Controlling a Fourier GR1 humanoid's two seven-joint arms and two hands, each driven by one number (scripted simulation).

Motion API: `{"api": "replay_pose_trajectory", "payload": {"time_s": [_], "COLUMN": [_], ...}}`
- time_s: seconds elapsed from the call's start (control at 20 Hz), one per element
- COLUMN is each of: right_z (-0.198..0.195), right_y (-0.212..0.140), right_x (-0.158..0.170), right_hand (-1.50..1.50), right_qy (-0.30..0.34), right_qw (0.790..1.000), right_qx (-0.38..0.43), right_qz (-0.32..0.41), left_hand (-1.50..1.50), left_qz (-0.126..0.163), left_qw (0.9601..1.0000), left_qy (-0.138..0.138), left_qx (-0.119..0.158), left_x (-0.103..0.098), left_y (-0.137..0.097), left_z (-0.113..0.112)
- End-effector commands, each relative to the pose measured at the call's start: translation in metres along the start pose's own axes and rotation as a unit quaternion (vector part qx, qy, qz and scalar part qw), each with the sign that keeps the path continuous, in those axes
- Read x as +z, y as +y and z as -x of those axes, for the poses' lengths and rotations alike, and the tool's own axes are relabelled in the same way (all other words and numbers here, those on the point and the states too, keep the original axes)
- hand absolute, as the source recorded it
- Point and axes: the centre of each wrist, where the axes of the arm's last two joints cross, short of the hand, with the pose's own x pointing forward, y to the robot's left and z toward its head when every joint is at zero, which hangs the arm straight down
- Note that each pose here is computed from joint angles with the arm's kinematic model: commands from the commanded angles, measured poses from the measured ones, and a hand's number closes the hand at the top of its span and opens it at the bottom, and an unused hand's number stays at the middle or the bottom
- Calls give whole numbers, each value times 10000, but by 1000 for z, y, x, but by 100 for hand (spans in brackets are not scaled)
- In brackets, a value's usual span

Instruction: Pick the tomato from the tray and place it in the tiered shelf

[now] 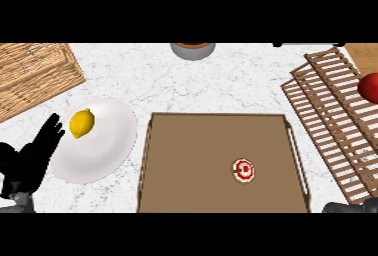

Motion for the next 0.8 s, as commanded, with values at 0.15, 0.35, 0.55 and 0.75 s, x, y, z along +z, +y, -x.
{"api": "replay_pose_trajectory", "payload": {"time_s": [0.15, 0.35, 0.55, 0.75], "right_z": [-12, 9, 12, 10], "right_y": [-76, -106, -112, -126], "right_x": [31, 34, 31, 31], "right_hand": [-150, -150, -150, -150], "right_qy": [429, 623, 623, 510], "right_qw": [9982, 9965, 9976, 9985], "right_qx": [-215, -167, 167, 78], "right_qz": [372, 528, 243, 184], "left_hand": [0, 0, 0, 0], "left_qz": [-78, -151, -345, -433], "left_qw": [9999, 9996, 9988, 9982], "left_qy": [52, 246, 341, 411], "left_qx": [58, 25, 5, 7], "left_x": [-4, 11, 17, 22], "left_y": [-6, 23, 26, 20], "left_z": [3, 10, 18, 21]}}
